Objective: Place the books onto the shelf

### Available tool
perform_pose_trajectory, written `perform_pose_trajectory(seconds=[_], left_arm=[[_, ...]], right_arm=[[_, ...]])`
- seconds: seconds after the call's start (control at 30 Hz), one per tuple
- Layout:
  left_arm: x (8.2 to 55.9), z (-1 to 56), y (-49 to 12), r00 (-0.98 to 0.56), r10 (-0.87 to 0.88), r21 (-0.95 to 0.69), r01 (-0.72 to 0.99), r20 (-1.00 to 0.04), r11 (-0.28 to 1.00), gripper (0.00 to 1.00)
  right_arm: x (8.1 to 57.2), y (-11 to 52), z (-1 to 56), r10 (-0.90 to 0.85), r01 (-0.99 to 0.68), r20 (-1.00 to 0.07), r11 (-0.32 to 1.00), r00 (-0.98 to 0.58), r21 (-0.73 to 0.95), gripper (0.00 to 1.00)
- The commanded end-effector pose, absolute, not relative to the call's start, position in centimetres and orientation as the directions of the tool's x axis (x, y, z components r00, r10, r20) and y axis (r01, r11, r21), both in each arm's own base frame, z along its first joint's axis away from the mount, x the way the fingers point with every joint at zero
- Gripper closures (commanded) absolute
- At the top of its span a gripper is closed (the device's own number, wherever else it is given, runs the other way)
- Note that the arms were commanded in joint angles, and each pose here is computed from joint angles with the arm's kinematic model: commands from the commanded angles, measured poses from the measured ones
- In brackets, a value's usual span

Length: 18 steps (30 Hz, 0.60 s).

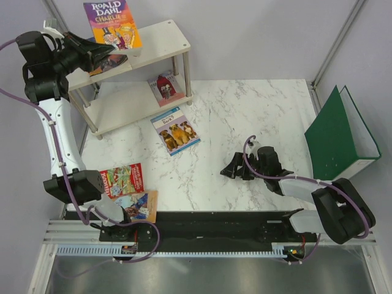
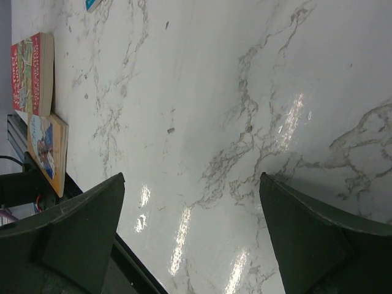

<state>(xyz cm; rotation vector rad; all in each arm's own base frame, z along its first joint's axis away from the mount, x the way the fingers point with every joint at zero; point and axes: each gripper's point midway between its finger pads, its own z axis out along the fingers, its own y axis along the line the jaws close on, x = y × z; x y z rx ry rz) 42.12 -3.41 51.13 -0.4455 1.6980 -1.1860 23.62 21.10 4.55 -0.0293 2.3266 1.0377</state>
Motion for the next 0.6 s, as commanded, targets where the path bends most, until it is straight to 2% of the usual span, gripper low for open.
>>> perform_pose_trajectory(seconds=[0.0, 0.57], left_arm=[[40.4, 50.1, -2.2, -0.575, -0.737, -0.933, 0.165, -0.355, 0.320, 0.98], [43.2, 45.1, 2.5, -0.509, -0.785, -0.925, 0.067, -0.353, 0.373, 0.98]], right_arm=[[23.7, 21.0, 3.5, 0.202, -0.257, -0.539, 0.709, -0.818, 0.656, 0.02], [22.0, 21.7, 1.3, 0.176, -0.238, -0.473, 0.684, -0.864, 0.689, 0.02]])
